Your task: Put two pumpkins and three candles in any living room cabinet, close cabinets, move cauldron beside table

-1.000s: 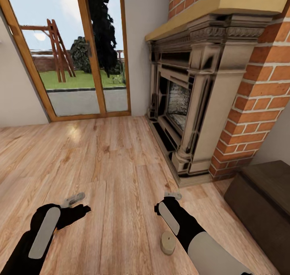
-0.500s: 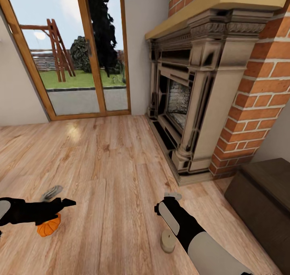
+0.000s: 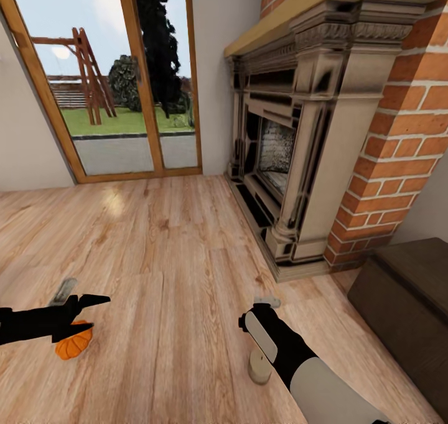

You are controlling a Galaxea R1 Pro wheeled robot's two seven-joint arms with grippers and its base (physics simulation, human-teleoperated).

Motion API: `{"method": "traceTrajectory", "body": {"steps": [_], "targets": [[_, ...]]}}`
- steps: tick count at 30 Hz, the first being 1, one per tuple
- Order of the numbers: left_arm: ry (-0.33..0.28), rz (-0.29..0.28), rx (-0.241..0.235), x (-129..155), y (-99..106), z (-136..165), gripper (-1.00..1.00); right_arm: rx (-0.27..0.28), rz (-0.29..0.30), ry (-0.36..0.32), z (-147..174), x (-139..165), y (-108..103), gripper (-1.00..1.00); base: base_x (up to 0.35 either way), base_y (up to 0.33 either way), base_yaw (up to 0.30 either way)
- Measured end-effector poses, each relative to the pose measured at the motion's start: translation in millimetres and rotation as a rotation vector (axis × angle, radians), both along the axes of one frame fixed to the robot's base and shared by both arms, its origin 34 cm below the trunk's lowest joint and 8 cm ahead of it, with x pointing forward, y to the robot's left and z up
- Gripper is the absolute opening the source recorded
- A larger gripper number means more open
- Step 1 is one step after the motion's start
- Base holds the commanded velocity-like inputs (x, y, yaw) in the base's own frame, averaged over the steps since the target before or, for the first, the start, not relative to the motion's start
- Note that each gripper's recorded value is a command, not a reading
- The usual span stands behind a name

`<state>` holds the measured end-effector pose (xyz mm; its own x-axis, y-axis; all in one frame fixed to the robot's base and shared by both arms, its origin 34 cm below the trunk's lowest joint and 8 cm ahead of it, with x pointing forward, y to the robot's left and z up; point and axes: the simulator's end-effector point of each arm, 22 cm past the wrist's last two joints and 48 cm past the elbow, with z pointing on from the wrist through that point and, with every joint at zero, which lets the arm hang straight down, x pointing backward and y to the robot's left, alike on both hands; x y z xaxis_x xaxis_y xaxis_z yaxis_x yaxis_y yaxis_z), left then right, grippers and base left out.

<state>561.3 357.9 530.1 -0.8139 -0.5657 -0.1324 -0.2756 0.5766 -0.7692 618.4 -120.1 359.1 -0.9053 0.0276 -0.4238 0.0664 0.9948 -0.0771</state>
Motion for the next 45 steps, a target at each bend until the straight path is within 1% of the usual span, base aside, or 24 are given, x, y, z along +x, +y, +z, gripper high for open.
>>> {"method": "traceTrajectory", "body": {"steps": [3,8,12,19,25,38,42,45], "targets": [[0.002,0.007,0.005,-2.3,7.7,-6.5,1.0,0.0,0.0,0.0,-6.9,-1.9,-0.1,1.0,0.0,0.0,0.0],[0.034,0.02,0.006,-3.5,13.6,-21.9,1.0,-0.007,-0.003,0.029,-21.6,-7.5,-2.8,1.0,0.0,0.0,0.0],[0.05,0.018,0.005,-3.5,12.4,-30.3,1.0,-0.018,-0.007,0.066,-37.9,-16.5,-7.2,1.0,0.0,0.0,0.0],[0.071,0.01,-0.001,-3.2,7.3,-42.4,1.0,-0.03,-0.007,0.103,-57.0,-24.8,-10.5,1.0,0.0,0.0,0.0],[0.092,0.009,-0.005,-3.4,6.4,-53.8,1.0,-0.032,-0.018,0.118,-72.0,-29.4,-12.5,1.0,0.0,0.0,0.0],[0.146,0.007,-0.009,-6.0,4.2,-81.1,1.0,-0.035,-0.018,0.165,-99.7,-40.6,-13.0,1.0,0.0,0.0,0.0],[0.163,0.006,-0.009,-7.2,3.9,-89.3,1.0,-0.03,-0.038,0.142,-105.6,-36.1,-13.5,1.0,0.0,0.0,0.0],[0.175,0.006,-0.009,-7.9,3.8,-95.3,1.0,-0.04,-0.046,0.157,-114.7,-38.5,-17.9,1.0,0.0,0.0,0.0]]}}
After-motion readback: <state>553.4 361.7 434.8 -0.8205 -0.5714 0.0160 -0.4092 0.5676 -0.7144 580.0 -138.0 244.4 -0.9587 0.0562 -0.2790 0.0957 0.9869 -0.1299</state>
